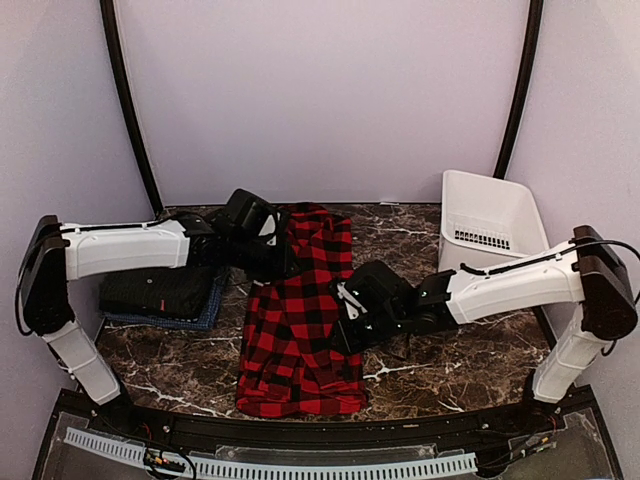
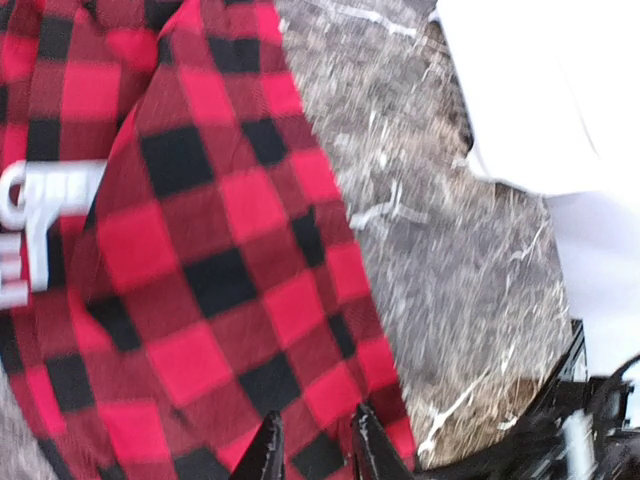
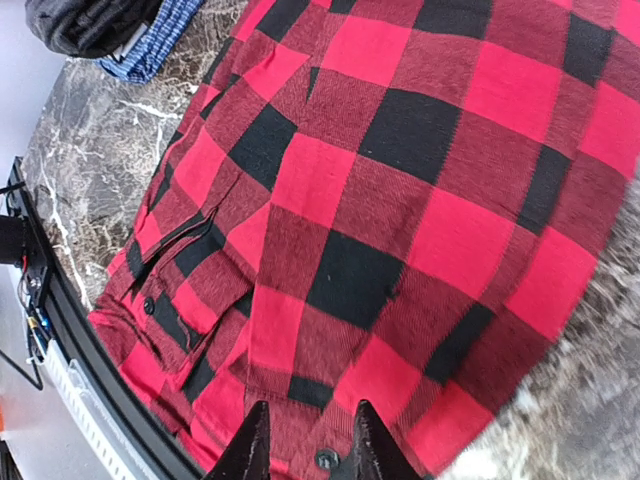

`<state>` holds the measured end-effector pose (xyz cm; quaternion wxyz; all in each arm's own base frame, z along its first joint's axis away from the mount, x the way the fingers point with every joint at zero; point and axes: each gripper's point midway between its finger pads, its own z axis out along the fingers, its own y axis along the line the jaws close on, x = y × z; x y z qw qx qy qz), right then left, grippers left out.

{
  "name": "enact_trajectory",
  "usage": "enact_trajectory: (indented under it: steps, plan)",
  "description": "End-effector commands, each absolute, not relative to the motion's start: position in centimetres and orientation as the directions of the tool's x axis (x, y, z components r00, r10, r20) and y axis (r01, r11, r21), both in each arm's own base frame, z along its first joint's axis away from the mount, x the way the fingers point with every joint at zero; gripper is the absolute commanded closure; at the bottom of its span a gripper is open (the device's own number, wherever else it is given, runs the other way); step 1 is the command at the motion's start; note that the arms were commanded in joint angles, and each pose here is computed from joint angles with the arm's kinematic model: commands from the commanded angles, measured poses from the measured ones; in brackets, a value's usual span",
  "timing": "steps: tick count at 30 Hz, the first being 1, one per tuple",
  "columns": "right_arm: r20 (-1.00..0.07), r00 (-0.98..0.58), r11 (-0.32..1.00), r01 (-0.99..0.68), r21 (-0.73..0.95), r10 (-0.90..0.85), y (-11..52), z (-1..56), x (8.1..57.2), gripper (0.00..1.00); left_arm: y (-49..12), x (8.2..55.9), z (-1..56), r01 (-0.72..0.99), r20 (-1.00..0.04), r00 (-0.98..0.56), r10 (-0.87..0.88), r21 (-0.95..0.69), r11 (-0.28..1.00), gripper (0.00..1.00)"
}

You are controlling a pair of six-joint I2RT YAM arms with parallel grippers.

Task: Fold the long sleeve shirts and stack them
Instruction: Smooth out the rectangle-folded shirt at the center of the board.

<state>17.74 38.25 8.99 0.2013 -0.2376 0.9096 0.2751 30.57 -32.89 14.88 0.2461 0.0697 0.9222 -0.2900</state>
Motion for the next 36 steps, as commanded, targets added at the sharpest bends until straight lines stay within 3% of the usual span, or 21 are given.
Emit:
enact_trajectory:
  steps: [1,6,11,21,27,36]
  plan:
    - [-0.514,-0.779,0.695,-0.591,0.411,-0.359,40.0,8.1,18.4,0.74,-35.0,35.0,15.4,0.329,-0.543,-0.839,0.006,-0.499,0.801,0.79]
    - [-0.459,-0.776,0.659,-0.619,0.427,-0.432,40.5,5.5,17.3,0.77,-36.9,40.3,14.8,0.34,-0.572,-0.819,-0.035,-0.534,0.774,0.81]
    - [-0.382,-0.79,0.663,-0.611,0.431,-0.48,39.0,2.3,15.7,0.77,-35.9,46.5,10.5,0.291,-0.572,-0.816,-0.084,-0.533,0.795,0.82]
    - [-0.332,-0.791,0.659,-0.612,0.437,-0.514,38.3,1.3,14.6,0.76,-34.1,51.2,2.0,0.173,-0.465,-0.879,-0.111,-0.526,0.833,0.83]
    - [-0.338,-0.784,0.661,-0.621,0.422,-0.521,38.0,1.8,14.7,0.76,-34.2,52.1,2.6,0.171,-0.465,-0.877,-0.12,-0.536,0.827,0.83]
    - [-0.375,-0.791,0.689,-0.608,0.395,-0.483,36.9,3.8,16.1,0.76,-34.7,55.1,9.2,0.254,-0.577,-0.811,-0.101,-0.502,0.827,0.82]
